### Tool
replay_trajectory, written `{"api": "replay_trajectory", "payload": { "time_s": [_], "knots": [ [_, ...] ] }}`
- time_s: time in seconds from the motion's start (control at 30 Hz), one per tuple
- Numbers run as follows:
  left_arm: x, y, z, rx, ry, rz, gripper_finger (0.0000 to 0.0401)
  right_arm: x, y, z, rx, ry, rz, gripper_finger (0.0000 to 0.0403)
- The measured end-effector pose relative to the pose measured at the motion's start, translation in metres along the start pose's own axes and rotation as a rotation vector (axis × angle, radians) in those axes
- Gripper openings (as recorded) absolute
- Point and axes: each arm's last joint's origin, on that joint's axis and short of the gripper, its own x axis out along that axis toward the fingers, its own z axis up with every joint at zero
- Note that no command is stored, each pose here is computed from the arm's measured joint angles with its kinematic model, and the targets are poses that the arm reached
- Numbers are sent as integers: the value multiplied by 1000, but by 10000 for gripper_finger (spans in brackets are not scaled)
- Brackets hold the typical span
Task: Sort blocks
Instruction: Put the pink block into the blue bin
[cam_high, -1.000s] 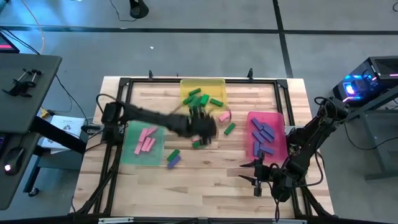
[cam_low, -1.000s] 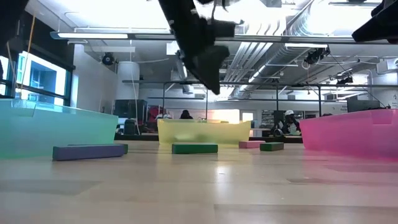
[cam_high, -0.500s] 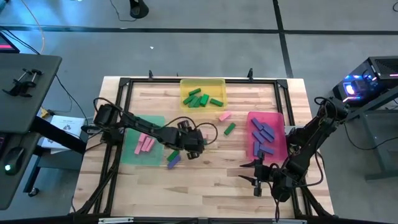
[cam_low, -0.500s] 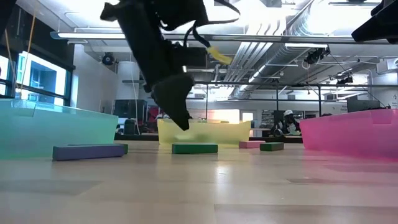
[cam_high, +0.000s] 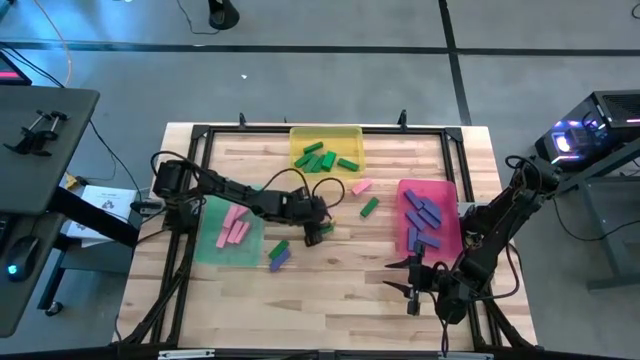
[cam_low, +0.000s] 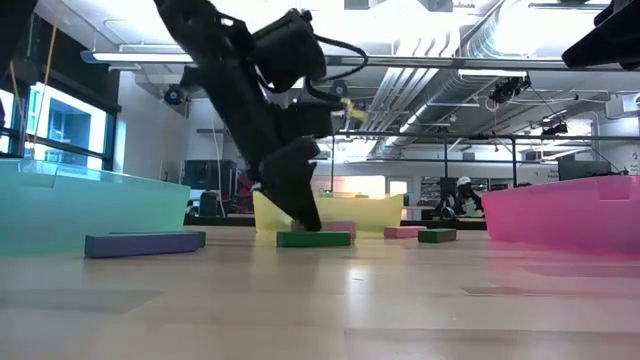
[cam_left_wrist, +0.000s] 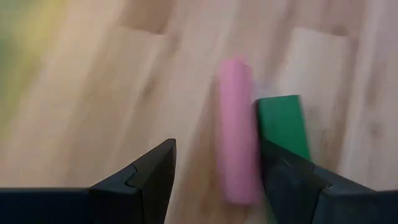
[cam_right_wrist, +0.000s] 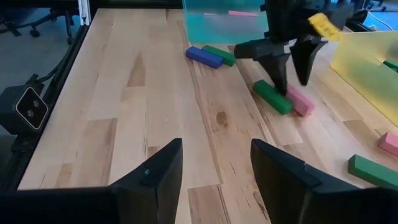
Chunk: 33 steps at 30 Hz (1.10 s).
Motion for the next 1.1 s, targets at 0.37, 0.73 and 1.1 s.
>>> {"api": "replay_trajectory", "payload": {
  "time_s": [0.37,0.73,1.1],
  "knots": [
    [10,7,-15,-24,-25,-64,208,0,0,0,0,0,0,174],
    [13,1,-22,-43,-139,-106,77,0,0,0,0,0,0,174],
    [-68,-41,-7,-96,-336,157,32,0,0,0,-1,0,-1,174]
  ]
}}
